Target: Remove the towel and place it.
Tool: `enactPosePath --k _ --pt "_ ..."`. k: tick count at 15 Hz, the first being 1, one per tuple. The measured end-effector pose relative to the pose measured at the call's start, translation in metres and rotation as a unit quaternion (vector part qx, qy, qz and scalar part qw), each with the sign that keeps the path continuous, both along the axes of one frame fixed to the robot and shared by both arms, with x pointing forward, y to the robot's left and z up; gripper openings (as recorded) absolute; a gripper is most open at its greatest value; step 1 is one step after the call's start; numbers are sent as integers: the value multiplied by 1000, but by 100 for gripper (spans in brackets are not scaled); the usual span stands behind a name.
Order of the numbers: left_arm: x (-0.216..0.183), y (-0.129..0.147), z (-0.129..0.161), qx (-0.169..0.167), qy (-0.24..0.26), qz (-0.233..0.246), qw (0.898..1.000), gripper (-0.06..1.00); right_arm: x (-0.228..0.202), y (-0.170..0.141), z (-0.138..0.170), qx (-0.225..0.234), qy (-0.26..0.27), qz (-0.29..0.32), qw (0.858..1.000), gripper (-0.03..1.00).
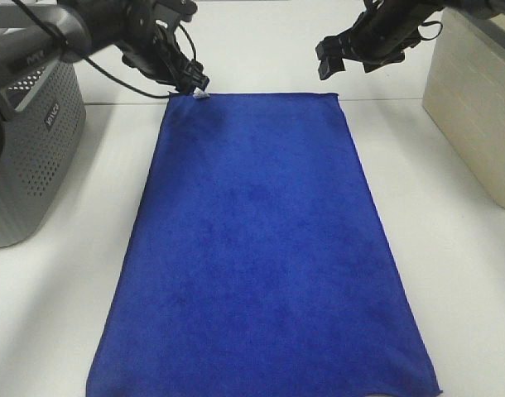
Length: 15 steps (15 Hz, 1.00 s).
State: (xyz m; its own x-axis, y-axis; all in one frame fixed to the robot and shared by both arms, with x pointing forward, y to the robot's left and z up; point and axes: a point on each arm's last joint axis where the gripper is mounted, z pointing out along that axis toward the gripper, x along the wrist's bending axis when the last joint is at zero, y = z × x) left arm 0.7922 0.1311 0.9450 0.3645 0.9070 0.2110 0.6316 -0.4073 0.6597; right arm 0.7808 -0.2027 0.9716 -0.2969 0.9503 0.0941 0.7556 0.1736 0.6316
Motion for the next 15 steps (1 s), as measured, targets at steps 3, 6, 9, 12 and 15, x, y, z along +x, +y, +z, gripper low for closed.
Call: enactPosePath --k 3,6,9,12,15 --pt "-35 8 55 0 116 22 993 75 -34 1 47 24 99 4 995 82" --pt "-63 13 128 -50 103 38 993 75 -63 0 109 53 100 -5 994 82" --pt "-81 19 175 -85 65 54 993 75 -83 -2 154 71 63 -14 995 82" --pt "-75 39 177 -52 50 82 994 75 -90 -17 171 57 41 -33 997 82" --pt "-70 105 189 -71 42 145 986 75 -100 -74 200 59 7 -100 993 82"
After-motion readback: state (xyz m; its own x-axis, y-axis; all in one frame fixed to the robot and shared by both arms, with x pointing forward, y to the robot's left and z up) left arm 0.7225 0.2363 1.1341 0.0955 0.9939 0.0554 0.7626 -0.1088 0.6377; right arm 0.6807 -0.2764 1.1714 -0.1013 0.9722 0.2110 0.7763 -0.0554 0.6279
